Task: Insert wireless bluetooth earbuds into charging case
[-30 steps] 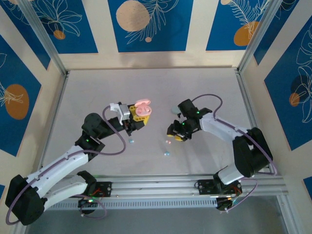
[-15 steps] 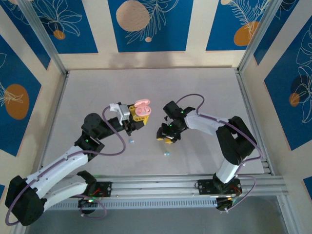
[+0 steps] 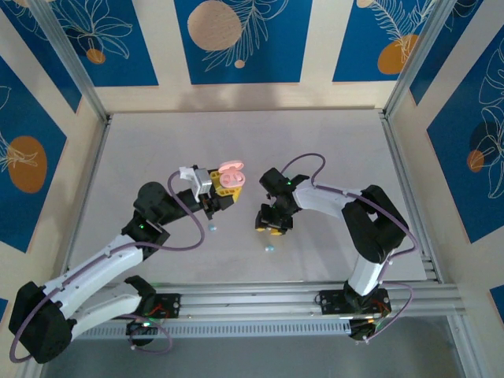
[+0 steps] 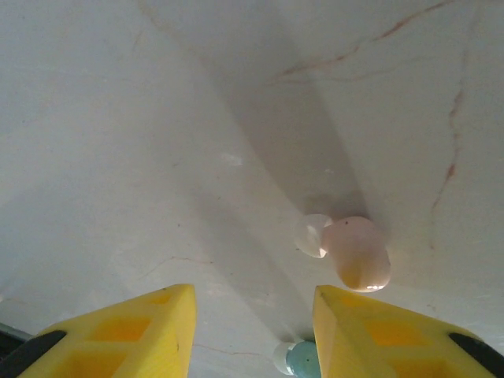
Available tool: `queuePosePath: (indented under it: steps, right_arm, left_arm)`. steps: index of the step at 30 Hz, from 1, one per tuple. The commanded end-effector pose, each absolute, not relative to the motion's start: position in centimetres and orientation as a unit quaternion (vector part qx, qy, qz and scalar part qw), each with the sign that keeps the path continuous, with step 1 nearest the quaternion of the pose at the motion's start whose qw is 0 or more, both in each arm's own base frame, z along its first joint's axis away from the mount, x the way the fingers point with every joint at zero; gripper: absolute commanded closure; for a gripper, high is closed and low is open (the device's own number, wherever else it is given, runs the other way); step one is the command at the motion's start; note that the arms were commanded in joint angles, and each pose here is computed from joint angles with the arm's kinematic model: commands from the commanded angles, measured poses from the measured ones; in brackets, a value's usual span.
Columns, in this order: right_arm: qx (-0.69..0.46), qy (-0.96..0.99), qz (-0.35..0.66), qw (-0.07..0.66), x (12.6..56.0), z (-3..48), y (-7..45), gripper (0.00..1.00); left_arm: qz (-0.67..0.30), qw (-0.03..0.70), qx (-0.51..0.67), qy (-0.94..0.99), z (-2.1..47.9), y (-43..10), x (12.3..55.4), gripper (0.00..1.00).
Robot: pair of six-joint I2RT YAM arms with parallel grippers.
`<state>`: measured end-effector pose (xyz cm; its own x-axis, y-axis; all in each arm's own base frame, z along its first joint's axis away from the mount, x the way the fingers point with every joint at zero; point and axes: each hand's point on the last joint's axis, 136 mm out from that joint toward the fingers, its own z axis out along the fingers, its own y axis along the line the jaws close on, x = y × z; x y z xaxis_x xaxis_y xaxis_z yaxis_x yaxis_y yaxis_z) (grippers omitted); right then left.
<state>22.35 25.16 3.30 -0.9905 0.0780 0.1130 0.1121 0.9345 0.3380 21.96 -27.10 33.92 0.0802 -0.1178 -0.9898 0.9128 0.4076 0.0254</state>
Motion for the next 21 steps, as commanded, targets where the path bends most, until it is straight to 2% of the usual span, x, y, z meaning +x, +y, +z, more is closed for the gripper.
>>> queuePosePath:
  steps: [1, 21]
  right_arm:
    - [-0.058, -0.985, -0.157, 0.048, 22.4, 2.9, 24.8, 0.55]
    - [-0.05, -0.99, -0.132, 0.008, 24.9, 2.6, 23.9, 0.54]
  left_arm:
    - [-0.405, 0.649, 0.371, 0.527, 35.2, -27.3, 21.6, 0.73]
    - [-0.405, 0.646, 0.372, 0.529, 34.9, -27.4, 21.6, 0.73]
